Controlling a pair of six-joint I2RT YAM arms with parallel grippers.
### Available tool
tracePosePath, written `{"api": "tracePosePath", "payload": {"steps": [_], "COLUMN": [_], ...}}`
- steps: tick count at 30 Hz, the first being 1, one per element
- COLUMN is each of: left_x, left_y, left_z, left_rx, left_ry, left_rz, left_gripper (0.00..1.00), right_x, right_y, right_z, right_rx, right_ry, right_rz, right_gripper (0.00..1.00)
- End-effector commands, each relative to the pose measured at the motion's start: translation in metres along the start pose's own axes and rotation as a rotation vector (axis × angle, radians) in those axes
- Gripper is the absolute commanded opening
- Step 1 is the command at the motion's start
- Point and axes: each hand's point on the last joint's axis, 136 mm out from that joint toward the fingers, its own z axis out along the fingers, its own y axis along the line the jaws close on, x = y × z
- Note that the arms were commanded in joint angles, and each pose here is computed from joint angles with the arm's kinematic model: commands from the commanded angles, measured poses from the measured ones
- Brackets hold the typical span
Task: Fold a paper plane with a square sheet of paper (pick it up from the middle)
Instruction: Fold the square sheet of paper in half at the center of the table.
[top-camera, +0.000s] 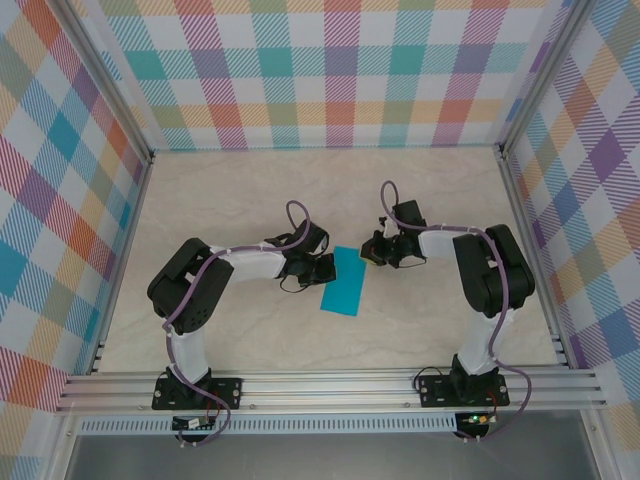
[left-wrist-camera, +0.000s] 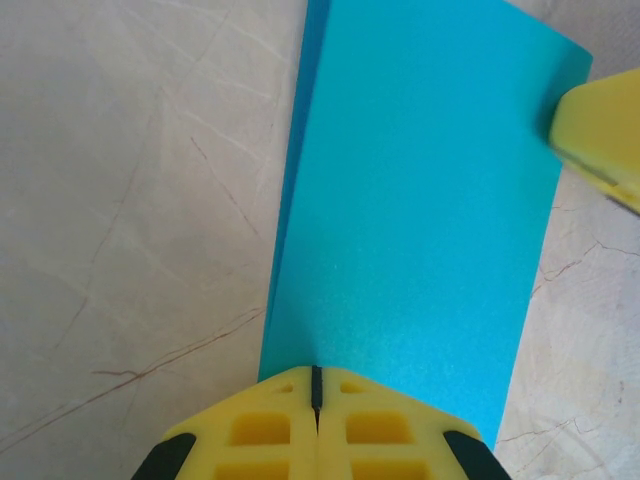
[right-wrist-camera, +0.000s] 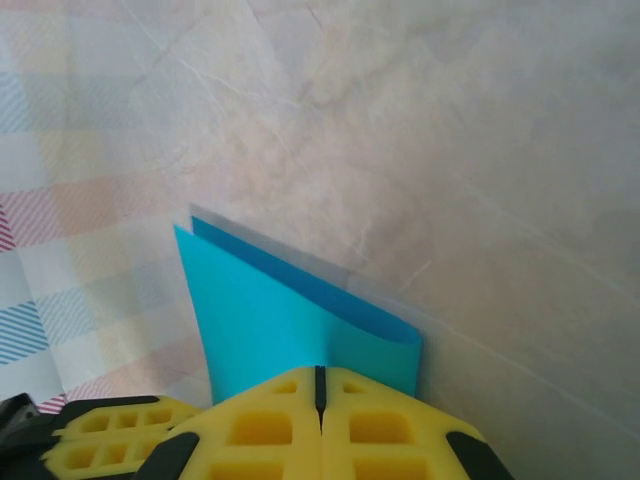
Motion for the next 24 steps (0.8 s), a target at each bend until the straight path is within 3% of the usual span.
{"api": "tracePosePath", "payload": {"steps": [1,14,18,24], "left_x": [0.028,0.027,0.026,0.027], "left_y": [0.038,0.036,0.035,0.037], "left_z": [0.002,0.001,0.001,-0.001], "left_rx": [-0.152,-0.147,-0.147,-0.153], "left_ry": [0.082,0.076,0.076,0.073], "left_rz": [-0.013,-0.012,-0.013,-0.013], "left_gripper": [0.0,0.0,0.0,0.0], "right_x": [-0.016,-0.009,-0.015,-0.022], "right_y": [0.019,-0.021,-0.014,0.019], "right_z": [-0.013,0.01,0.002,-0.01], "right_rx": [-0.047,0.044,0.059,-0.043], "right_ry": [-0.024,0.019,0.008,-0.004], "right_rz": [-0.039,0.037,0.019,-0.019], "right_gripper": [0.0,0.0,0.0,0.0]}}
